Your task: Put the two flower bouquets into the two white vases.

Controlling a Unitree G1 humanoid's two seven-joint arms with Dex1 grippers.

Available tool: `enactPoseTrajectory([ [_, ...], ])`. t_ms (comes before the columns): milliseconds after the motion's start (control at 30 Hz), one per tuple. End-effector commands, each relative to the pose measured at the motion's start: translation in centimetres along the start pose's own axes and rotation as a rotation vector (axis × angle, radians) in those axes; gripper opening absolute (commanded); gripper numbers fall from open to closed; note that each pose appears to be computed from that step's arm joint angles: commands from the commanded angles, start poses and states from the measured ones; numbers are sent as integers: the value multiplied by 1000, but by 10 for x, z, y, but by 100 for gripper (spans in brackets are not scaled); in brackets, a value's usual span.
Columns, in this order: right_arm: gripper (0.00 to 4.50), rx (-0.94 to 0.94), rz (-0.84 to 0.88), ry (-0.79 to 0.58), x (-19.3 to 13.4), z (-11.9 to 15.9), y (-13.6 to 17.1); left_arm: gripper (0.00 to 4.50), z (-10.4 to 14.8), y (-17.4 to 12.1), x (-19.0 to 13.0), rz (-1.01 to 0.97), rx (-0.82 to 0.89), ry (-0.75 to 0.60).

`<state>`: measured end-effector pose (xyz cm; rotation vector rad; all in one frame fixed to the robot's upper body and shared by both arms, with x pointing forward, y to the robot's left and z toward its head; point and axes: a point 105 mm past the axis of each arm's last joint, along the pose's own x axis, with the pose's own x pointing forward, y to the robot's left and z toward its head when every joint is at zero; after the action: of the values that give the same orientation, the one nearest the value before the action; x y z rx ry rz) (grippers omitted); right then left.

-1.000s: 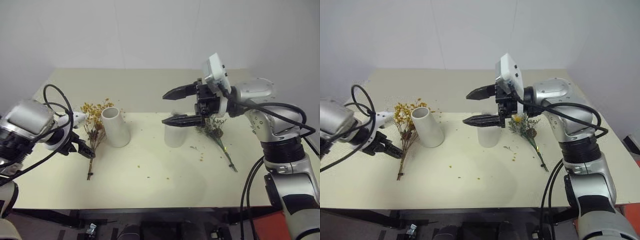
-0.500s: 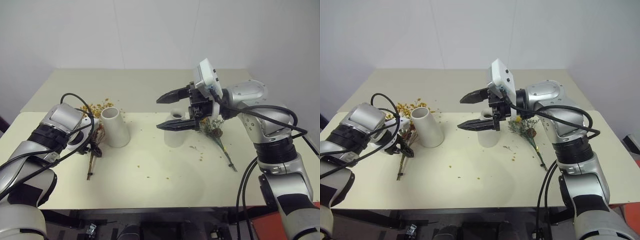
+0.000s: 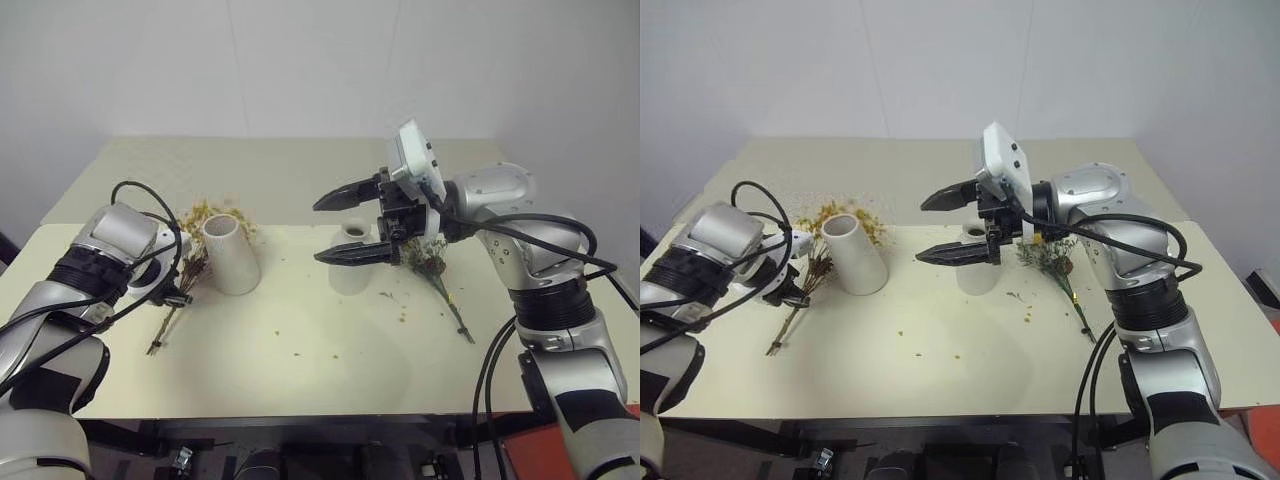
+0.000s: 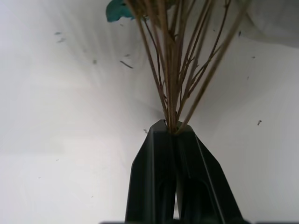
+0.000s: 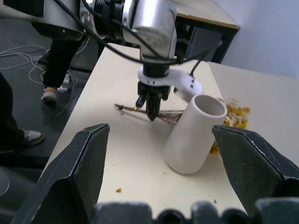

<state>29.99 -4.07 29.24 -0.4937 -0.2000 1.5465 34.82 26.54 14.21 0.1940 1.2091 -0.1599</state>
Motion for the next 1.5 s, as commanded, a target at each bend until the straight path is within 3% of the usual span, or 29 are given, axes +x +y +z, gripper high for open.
enactPoseTrajectory([
  [33,417,-8,-1,-9,-10,5,4,5,19,39,-53,161,-86,-180],
  [200,417,0,-6,3,-14,2,3,5,52,55,-106,277,-100,-429],
  [433,417,5,-21,9,-14,0,3,5,117,30,-189,234,-48,-963],
  [567,417,1,-68,31,-10,-3,-4,5,136,13,-212,150,-15,-1159],
  [700,417,146,-262,102,2,-5,-41,5,146,-10,-225,-29,36,-1326],
  [1000,417,197,-406,134,33,-13,-77,5,140,-30,-218,-302,158,-1363],
  [1267,417,180,-381,122,55,-13,-80,5,110,-18,-191,-431,300,-1263],
  [1500,417,182,-353,126,59,-20,-75,5,86,-15,-188,-567,360,-1271],
])
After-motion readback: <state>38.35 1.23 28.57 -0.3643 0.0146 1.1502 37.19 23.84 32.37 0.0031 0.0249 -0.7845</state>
